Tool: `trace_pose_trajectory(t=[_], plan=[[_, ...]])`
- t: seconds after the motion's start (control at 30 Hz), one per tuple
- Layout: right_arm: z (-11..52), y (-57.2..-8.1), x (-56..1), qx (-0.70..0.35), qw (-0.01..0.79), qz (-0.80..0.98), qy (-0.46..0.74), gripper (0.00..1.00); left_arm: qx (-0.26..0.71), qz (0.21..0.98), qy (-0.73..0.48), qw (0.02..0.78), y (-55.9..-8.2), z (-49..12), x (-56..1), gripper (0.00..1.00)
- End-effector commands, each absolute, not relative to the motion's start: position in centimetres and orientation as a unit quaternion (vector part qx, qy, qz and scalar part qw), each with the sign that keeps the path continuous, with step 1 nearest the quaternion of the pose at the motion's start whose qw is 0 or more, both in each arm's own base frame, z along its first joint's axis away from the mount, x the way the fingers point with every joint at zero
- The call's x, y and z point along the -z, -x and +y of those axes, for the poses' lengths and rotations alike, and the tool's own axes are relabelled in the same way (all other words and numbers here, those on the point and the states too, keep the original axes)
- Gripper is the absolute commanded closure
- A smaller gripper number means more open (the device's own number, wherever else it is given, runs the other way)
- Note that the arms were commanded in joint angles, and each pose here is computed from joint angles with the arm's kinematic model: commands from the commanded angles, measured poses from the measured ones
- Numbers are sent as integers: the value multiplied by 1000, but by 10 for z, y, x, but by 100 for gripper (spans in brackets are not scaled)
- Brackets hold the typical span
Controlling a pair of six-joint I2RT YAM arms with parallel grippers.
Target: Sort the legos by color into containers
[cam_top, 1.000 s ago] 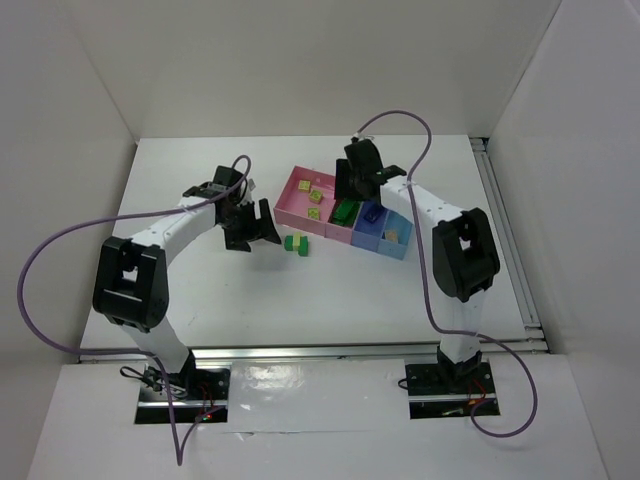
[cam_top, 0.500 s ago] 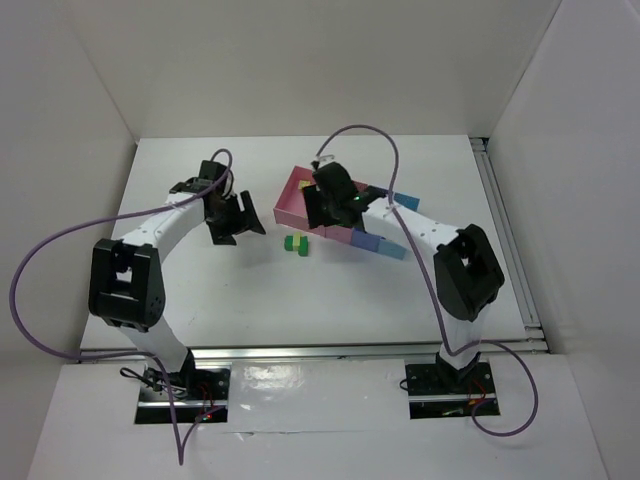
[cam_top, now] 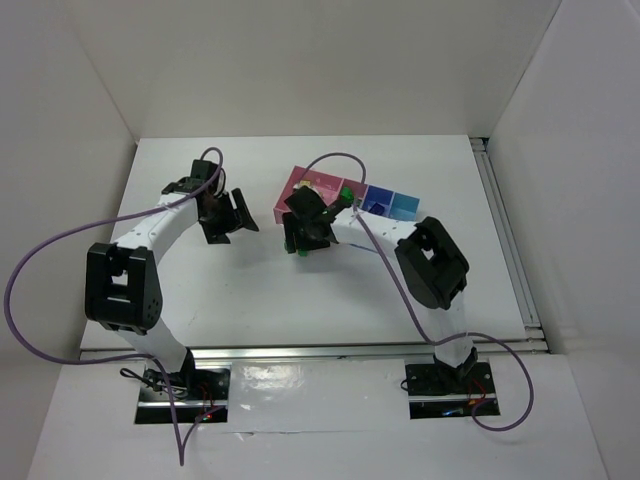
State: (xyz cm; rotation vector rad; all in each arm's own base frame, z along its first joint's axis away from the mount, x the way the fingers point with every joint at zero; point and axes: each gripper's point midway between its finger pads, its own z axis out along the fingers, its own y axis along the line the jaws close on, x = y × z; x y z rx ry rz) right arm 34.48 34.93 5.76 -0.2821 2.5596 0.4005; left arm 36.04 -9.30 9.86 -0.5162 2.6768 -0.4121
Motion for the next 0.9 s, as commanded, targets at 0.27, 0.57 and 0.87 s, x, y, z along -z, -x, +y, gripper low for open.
trace_pose_trajectory(t=[0.27,0.57,0.87], plan=[[348,-353,-46,-124,255,956,79,47,154,950,182,202,-358,-94,-109,17],[344,-355,-43,-123,274,950,84,66,226,949,129,177,-351,-120,-108,8],[345,-363,-26,-105,272,953,87,66,265,945,114,156,-344,-133,-97,8]])
